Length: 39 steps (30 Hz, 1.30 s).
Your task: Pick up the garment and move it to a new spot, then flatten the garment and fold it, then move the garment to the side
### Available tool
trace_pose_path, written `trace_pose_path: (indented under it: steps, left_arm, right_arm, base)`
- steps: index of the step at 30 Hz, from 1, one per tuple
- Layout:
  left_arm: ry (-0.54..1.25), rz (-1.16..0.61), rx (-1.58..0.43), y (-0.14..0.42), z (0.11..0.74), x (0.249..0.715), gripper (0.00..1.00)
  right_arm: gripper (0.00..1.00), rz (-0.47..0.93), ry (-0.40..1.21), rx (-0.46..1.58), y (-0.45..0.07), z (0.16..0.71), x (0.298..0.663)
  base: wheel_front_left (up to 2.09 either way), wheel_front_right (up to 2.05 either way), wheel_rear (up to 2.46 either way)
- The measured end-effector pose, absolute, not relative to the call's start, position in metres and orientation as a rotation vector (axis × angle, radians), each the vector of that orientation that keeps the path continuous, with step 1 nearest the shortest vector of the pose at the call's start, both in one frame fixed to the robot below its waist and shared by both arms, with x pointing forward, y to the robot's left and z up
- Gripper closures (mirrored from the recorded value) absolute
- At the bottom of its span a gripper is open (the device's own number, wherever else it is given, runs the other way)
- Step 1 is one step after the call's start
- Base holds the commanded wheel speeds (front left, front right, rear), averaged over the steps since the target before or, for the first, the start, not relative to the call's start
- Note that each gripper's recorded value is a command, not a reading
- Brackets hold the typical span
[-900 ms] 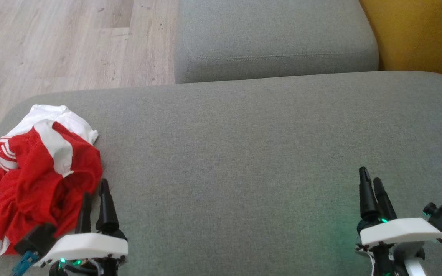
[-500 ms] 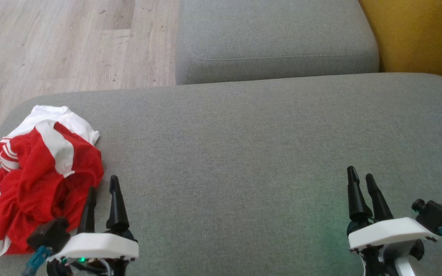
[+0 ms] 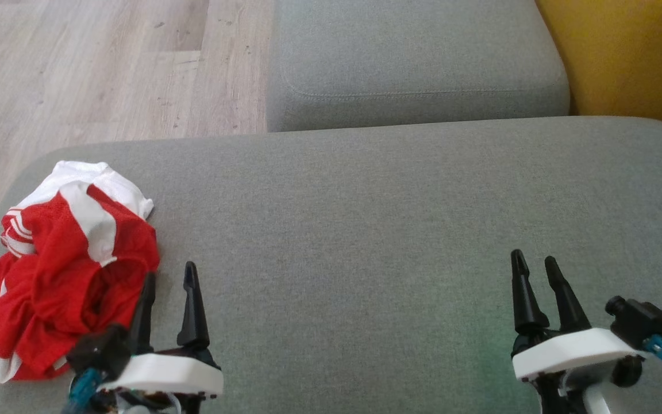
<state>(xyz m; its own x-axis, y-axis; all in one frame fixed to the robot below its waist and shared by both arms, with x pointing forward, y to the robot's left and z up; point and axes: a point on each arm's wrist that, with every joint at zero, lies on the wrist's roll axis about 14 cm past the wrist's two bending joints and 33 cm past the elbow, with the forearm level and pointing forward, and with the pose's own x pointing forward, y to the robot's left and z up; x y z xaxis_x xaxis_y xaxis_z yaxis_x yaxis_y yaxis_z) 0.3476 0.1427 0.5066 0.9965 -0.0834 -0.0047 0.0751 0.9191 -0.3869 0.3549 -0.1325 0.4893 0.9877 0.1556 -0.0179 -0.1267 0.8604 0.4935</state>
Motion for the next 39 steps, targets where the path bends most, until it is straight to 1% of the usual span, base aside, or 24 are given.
trace_pose_path:
  steps: [13,39]
  left_arm:
    - [-0.003,-0.106,-0.250,0.137,0.505,0.341,0.00]
    - [-0.121,-0.167,0.078,0.121,0.517,0.334,0.00]
  right_arm:
    - [0.00,0.170,0.043,0.354,-0.130,0.488,0.351]
    - [0.00,0.245,-0.013,0.012,-0.120,0.488,0.344]
  base:
    - [0.00,0.00,0.00]
    - [0.00,0.00,0.00]
